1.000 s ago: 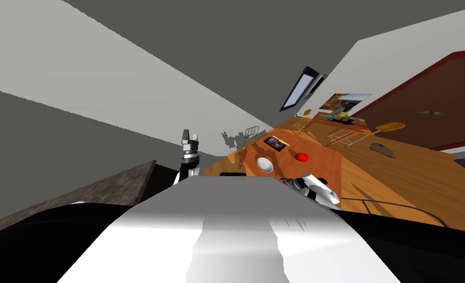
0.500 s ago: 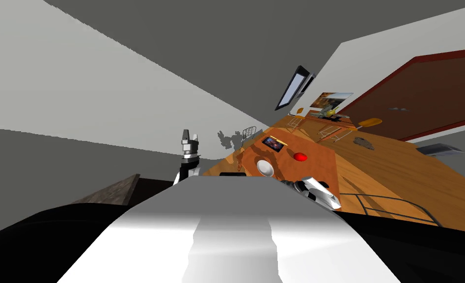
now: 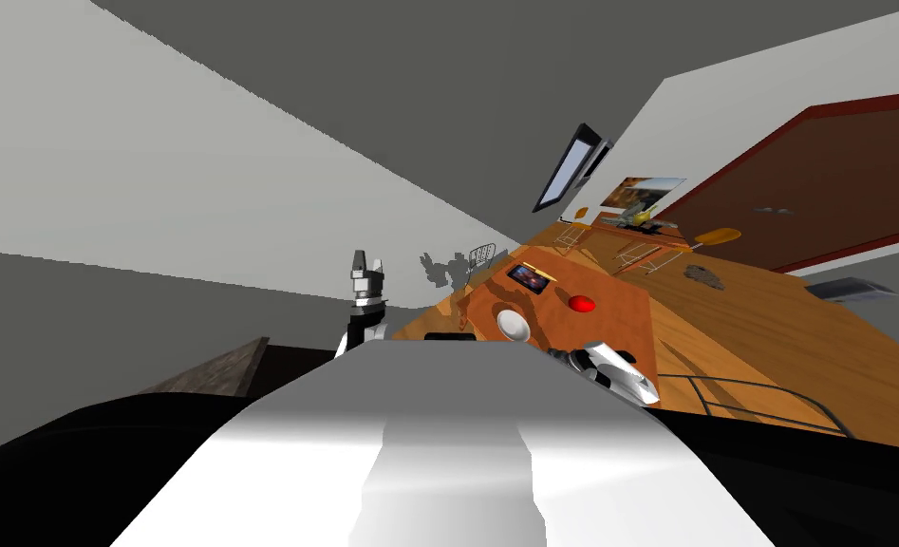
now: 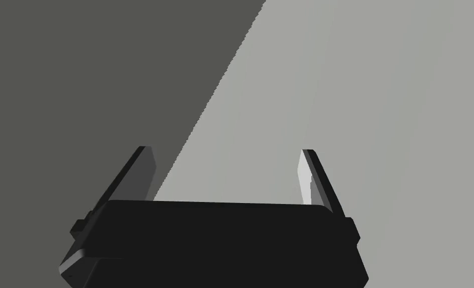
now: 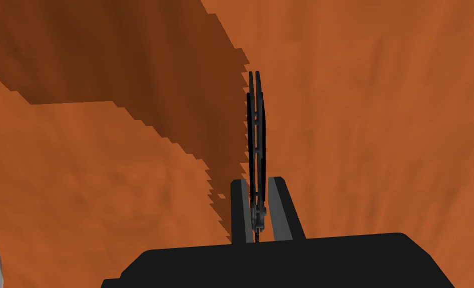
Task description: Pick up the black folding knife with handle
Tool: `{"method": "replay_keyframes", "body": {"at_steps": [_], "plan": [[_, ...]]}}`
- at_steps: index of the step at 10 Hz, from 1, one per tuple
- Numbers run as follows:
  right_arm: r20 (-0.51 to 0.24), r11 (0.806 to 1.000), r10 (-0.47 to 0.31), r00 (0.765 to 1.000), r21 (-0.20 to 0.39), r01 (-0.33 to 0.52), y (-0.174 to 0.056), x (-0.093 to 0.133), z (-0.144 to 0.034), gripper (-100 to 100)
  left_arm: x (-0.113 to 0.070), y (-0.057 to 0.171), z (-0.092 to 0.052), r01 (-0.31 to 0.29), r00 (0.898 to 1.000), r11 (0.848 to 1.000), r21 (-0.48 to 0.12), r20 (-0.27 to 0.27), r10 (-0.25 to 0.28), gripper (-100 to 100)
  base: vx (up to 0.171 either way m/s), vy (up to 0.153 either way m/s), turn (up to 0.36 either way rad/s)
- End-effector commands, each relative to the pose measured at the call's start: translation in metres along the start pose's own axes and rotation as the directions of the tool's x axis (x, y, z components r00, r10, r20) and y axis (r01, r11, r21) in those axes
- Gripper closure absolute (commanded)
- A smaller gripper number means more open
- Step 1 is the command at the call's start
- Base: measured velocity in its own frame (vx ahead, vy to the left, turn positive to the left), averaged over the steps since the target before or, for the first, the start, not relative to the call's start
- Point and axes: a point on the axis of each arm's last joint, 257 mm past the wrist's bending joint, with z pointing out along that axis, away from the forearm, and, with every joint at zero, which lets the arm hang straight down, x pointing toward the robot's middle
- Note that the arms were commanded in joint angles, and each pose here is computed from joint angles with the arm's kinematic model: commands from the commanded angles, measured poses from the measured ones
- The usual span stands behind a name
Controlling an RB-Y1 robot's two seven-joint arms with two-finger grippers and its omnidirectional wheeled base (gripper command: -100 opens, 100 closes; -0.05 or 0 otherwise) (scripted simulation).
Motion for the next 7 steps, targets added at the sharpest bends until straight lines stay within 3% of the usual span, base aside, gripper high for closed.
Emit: {"method": "replay_keyframes", "body": {"at_steps": [1, 2, 7], "plan": [[0.0, 1.0, 0.0, 1.0, 0.0, 0.0, 0.0, 0.0, 0.0, 0, 0.0, 0.0, 0.0, 0.0, 1.0, 1.0, 0.0, 0.0, 0.0, 0, 0.0, 0.0, 0.0], [0.0, 0.999, 0.033, 0.999, 0.003, -0.033, -0.006, 0.007, -0.003, 100, 0.0, 0.0, 0.0, 0.0, 1.0, 1.0, 0.0, 0.0, 0.0, 0, -0.125, -0.032, 0.269], [-0.002, 0.994, 0.11, 0.994, 0.004, -0.11, -0.02, 0.027, -0.012, 100, 0.0, 0.0, 0.0, 0.0, 1.0, 1.0, 0.0, 0.0, 0.0, 0, -0.17, -0.008, 0.199]]}}
